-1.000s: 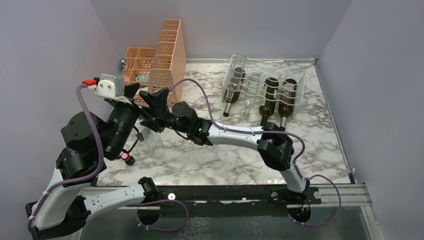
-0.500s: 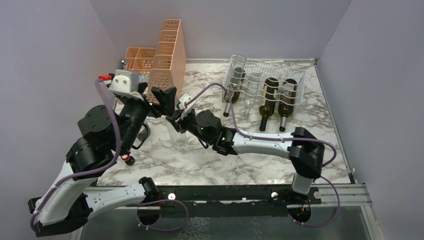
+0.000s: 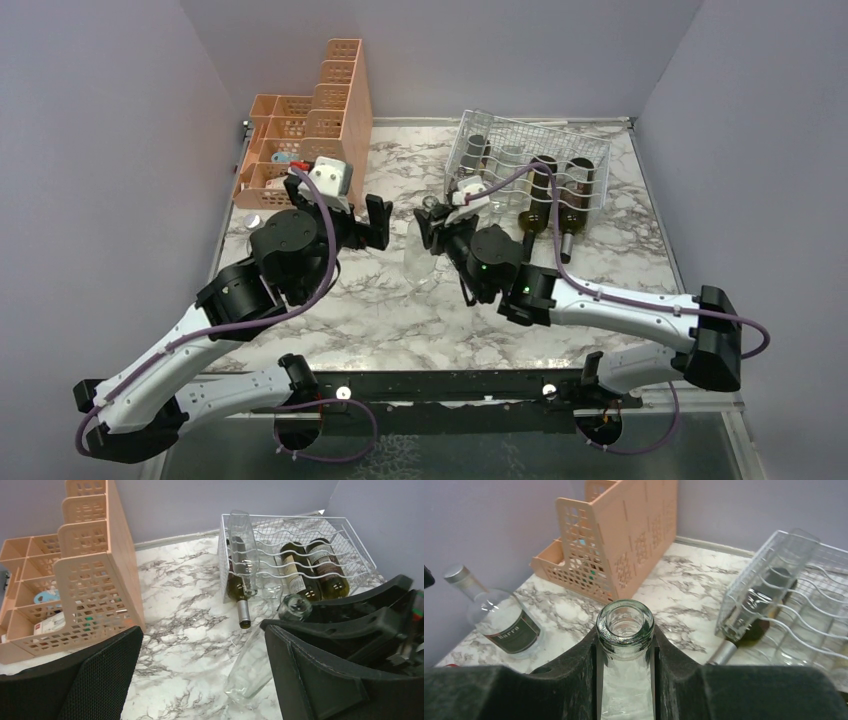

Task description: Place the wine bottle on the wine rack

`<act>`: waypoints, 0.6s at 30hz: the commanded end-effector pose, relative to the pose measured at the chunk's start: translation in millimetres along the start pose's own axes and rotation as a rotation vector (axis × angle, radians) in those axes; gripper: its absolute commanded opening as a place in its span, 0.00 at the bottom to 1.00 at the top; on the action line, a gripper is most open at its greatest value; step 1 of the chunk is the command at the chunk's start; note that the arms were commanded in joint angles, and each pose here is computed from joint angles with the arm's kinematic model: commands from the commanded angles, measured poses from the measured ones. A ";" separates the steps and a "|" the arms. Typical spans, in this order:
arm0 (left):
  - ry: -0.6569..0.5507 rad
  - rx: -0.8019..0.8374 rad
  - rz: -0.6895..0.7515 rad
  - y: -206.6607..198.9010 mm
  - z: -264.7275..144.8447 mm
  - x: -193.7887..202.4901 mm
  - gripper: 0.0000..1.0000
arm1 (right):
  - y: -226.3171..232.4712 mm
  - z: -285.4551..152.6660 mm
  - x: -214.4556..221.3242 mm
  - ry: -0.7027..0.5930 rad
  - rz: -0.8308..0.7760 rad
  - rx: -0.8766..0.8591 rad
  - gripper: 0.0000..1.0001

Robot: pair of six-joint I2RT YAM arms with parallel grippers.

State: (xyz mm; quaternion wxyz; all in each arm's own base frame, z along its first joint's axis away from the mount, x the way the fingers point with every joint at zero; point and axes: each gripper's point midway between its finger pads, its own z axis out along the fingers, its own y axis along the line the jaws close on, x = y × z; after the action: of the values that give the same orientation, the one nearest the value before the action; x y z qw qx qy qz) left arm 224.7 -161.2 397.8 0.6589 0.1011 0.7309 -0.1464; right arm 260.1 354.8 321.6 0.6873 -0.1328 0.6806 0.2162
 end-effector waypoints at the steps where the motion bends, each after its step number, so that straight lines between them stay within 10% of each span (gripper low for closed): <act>1: -0.025 0.065 -0.047 -17.0 8.0 9.0 0.99 | -33.5 -23.4 -22.0 -0.027 0.082 0.108 0.01; 18: -0.064 0.622 -0.011 -139.0 41.4 107.1 0.99 | -96.7 -75.0 -82.0 -0.059 0.108 0.274 0.01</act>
State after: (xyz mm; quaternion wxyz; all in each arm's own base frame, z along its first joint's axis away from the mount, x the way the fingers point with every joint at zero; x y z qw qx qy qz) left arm 228.5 -266.7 271.0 0.6100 0.2128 0.7153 -0.2663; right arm 245.3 249.4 357.4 0.6894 -0.0415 0.7069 0.1524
